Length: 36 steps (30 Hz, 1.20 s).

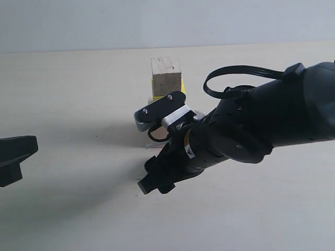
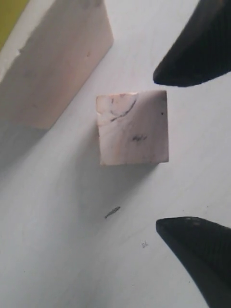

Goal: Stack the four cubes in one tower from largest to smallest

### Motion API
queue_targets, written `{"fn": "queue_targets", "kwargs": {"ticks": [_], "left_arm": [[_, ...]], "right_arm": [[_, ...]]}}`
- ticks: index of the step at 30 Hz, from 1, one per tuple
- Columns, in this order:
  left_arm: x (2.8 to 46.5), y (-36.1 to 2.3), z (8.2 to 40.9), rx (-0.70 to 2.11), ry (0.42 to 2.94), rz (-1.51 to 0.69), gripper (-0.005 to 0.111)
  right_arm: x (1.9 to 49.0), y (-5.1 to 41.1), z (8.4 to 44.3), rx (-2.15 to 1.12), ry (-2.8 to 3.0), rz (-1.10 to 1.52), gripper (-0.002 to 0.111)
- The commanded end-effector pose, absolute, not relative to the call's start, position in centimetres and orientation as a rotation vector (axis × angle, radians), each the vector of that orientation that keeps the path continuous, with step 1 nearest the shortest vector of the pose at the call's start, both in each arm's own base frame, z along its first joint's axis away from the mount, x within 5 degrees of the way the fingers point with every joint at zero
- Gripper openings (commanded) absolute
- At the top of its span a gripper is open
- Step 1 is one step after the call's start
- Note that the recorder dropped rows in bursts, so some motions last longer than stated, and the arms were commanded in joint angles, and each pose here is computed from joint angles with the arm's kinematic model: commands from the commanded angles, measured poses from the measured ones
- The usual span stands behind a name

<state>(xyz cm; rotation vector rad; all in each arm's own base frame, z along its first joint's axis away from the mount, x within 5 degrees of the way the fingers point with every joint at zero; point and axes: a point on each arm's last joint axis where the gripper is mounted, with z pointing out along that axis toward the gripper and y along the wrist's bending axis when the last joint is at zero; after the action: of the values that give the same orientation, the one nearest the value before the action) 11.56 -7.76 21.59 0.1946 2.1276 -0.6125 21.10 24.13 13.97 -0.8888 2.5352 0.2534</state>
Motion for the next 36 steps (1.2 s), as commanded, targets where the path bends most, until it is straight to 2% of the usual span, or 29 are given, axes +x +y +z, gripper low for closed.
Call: {"fn": "queue_targets", "kwargs": {"ticks": [1,8,24,27,31,36], "left_arm": [[11.5,-7.7,21.6,0.188,2.126,-0.618,0.0],[11.5,-7.7,21.5,0.188,2.128,-0.617,0.0],[11.5,-7.7,21.6,0.195,2.122,-0.613,0.0],[11.5,-7.7,21.6,0.195,2.122,-0.613,0.0],[11.5,-7.7,21.6,0.195,2.122,-0.613,0.0],[11.5,-7.7,21.5,0.196,2.126,-0.613,0.0]], "right_arm": [[21.3,24.6,13.6,-0.918,2.509,0.257,0.071],[21.4,24.7,11.9,-0.937,2.541,0.237,0.071],[21.5,25.0,12.0,-0.896,2.525,0.291,0.07],[21.5,25.1,12.0,-0.89,2.522,0.299,0.063],[21.5,25.0,12.0,-0.857,2.549,0.293,0.047],[21.3,24.7,11.9,-0.863,2.575,0.264,0.015]]}}
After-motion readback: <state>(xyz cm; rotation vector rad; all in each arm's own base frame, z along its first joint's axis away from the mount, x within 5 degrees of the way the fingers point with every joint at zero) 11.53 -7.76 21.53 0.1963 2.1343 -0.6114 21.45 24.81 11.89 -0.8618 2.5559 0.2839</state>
